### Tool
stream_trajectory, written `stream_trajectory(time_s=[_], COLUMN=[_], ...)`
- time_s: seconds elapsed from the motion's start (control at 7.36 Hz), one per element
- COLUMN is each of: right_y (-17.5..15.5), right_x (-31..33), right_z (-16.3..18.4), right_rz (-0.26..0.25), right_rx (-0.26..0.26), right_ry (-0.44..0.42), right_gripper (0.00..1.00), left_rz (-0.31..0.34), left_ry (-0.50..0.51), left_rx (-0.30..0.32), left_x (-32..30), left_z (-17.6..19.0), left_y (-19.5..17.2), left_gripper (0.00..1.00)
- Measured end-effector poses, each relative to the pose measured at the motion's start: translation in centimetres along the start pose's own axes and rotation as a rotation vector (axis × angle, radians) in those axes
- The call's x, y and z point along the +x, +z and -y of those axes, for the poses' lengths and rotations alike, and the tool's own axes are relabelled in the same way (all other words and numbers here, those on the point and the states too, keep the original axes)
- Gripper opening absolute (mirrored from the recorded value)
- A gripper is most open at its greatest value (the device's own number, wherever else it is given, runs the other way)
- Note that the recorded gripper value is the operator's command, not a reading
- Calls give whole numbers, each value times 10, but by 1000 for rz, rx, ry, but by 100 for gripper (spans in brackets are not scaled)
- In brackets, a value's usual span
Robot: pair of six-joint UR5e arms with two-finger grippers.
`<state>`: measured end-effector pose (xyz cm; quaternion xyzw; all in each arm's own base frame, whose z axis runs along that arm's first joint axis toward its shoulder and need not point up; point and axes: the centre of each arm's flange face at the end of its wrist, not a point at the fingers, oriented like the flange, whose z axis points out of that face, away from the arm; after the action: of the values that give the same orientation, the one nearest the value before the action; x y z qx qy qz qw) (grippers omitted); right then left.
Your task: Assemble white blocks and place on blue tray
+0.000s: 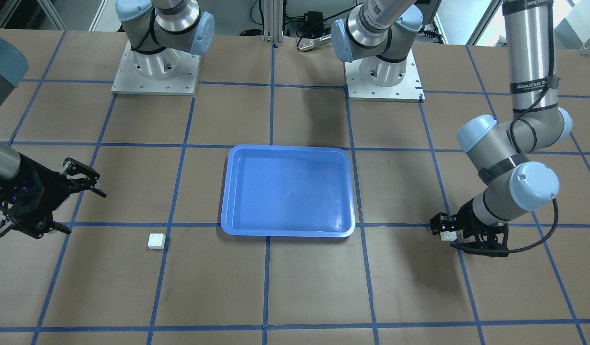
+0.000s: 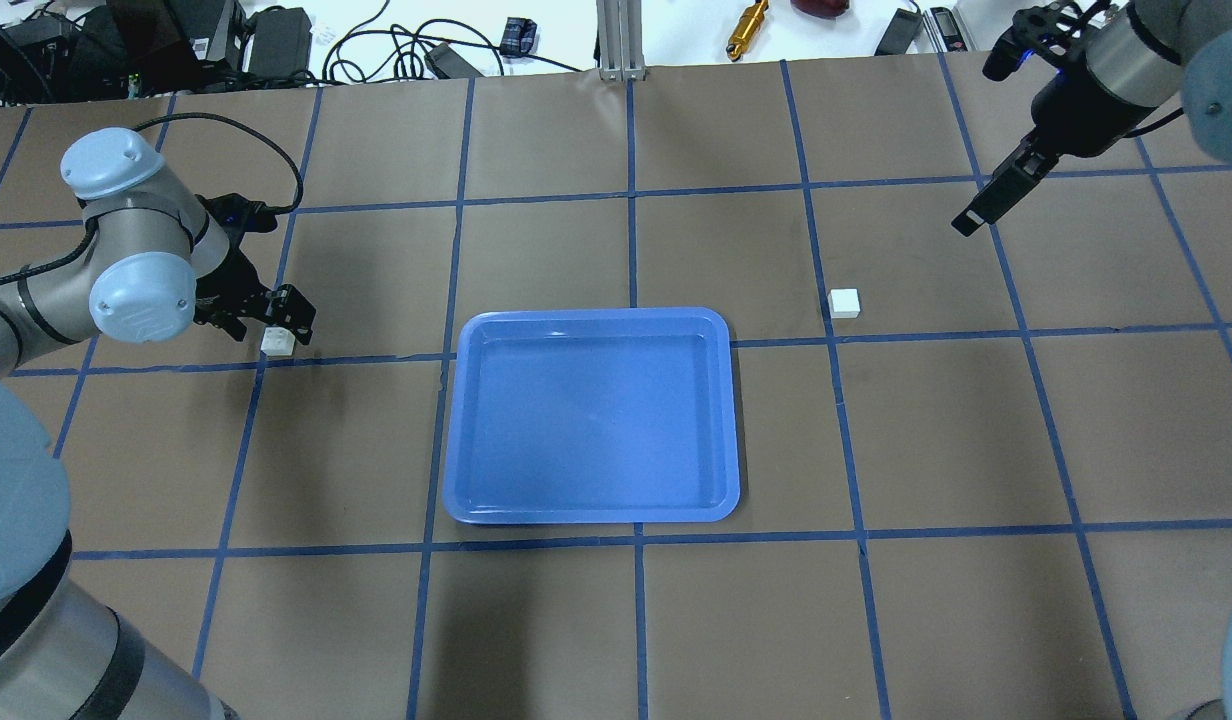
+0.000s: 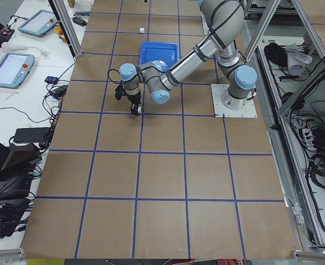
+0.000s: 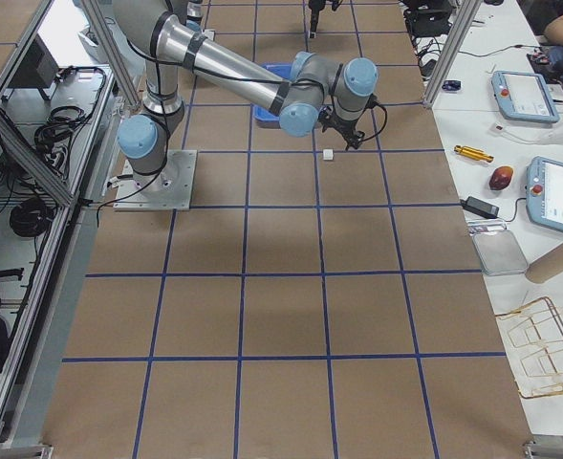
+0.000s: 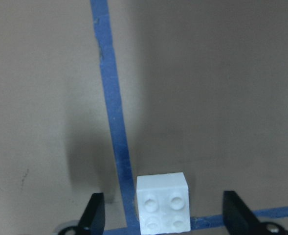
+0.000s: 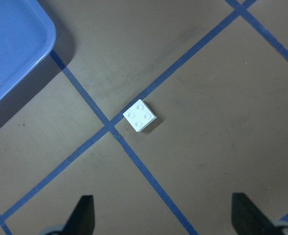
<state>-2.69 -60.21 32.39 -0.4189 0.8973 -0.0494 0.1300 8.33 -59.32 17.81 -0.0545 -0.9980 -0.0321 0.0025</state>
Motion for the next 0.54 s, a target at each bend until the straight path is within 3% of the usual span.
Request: stream_trajectory(time_s=[0.27, 0.54], right_y=[30, 62], right_x=[3, 0], right_z=[-7, -16], right_rz=[-55, -91], right_rx=[20, 51], right_ry=[-31, -50], right_gripper=[100, 100], left_rz=[0, 0], left_ry=[1, 2], left_rx=[-1, -1], left_x=[0, 0], left_z=[0, 1], left_y=[0, 0], left_gripper=[47, 36])
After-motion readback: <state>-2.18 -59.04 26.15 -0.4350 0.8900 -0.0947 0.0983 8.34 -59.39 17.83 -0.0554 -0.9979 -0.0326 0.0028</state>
